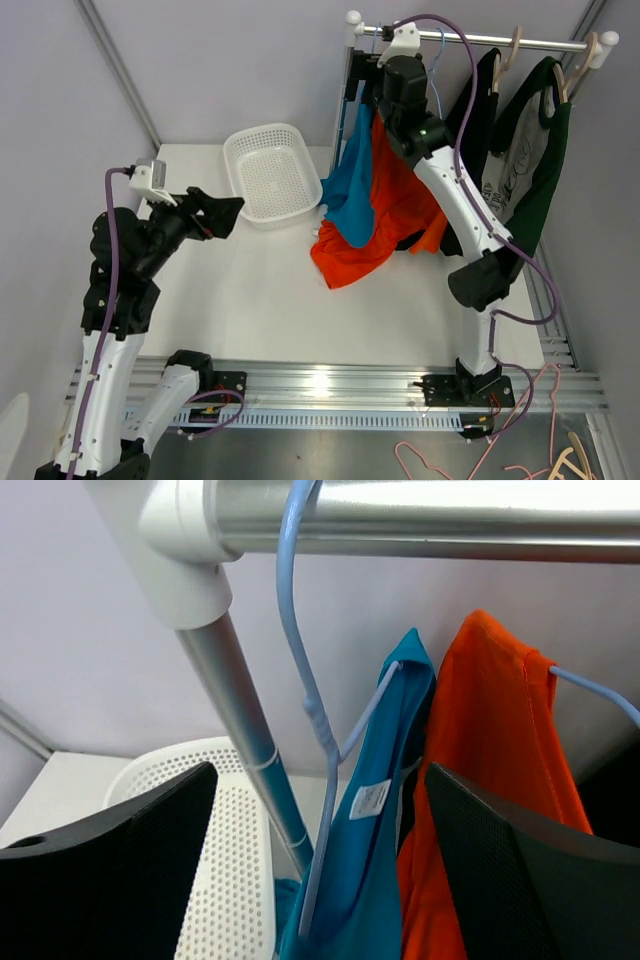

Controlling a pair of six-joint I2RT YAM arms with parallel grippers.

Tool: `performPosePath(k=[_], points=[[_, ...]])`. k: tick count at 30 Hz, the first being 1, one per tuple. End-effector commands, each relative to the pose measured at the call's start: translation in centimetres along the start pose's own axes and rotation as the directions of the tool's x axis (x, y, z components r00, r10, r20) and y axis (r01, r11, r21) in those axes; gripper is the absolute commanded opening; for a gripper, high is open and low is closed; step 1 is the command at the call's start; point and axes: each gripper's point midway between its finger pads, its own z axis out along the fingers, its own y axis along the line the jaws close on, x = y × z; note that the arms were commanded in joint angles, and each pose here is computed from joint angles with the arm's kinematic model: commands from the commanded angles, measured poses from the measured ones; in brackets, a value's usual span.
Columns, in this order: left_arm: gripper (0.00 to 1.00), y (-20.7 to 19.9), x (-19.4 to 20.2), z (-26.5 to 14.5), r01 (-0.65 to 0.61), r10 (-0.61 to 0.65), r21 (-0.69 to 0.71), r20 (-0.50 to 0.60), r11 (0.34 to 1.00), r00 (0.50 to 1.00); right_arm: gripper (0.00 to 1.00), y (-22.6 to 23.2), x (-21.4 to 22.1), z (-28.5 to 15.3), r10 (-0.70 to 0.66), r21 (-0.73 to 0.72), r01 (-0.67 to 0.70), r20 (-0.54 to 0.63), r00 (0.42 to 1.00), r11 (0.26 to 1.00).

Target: Remove the t-shirt from the hanger

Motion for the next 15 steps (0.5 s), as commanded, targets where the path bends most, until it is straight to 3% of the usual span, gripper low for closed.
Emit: performPosePath(k=[1,4,6,8,11,12,13,15], points=[[0.99,0.2,-0.9,0.0,-0.026,0.027,-0.017,0.039,1.0,0.999,0.88,-0.3,-2.2,0.9,-0.028,0.053,0.024,0.073,0.997,0.998],[1.0,0.7,-0.8,0.0,-0.025,0.027,-0.043,0.055,0.999,0.998,0.78,-0.6,-1.7,2.3,-0.043,0.093,0.036,0.08,0.996,0.995],[1.0,0.9,-0.5,0.2,-0.022,0.024,-0.046,0.046,0.999,0.999,0.78,-0.9,-1.2,3.1,-0.054,0.123,0.044,0.082,0.995,0.992],[1.0,0.9,-0.4,0.3,-0.021,0.023,-0.045,0.039,0.999,0.999,0.7,-1.1,-0.7,3.6,-0.065,0.137,0.054,0.08,0.995,0.989],[1.0,1.1,-0.3,0.5,-0.018,0.019,-0.048,0.032,0.999,0.999,0.31,-1.4,-0.7,3.9,-0.071,0.149,0.057,0.094,0.993,0.987],[1.0,1.1,-0.1,0.6,-0.015,0.017,-0.049,0.029,0.999,0.999,0.07,-1.5,-1.0,4.0,-0.07,0.156,0.054,0.101,0.992,0.986],[0.99,1.1,-0.2,0.5,-0.018,0.019,-0.048,0.032,0.999,0.999,0.0,-1.6,-1.4,3.8,-0.073,0.159,0.055,0.109,0.991,0.986],[1.0,1.0,-0.2,0.5,-0.018,0.019,-0.044,0.032,0.999,0.999,0.0,-1.1,-3.3,2.8,-0.062,0.15,0.039,0.151,0.987,0.988]])
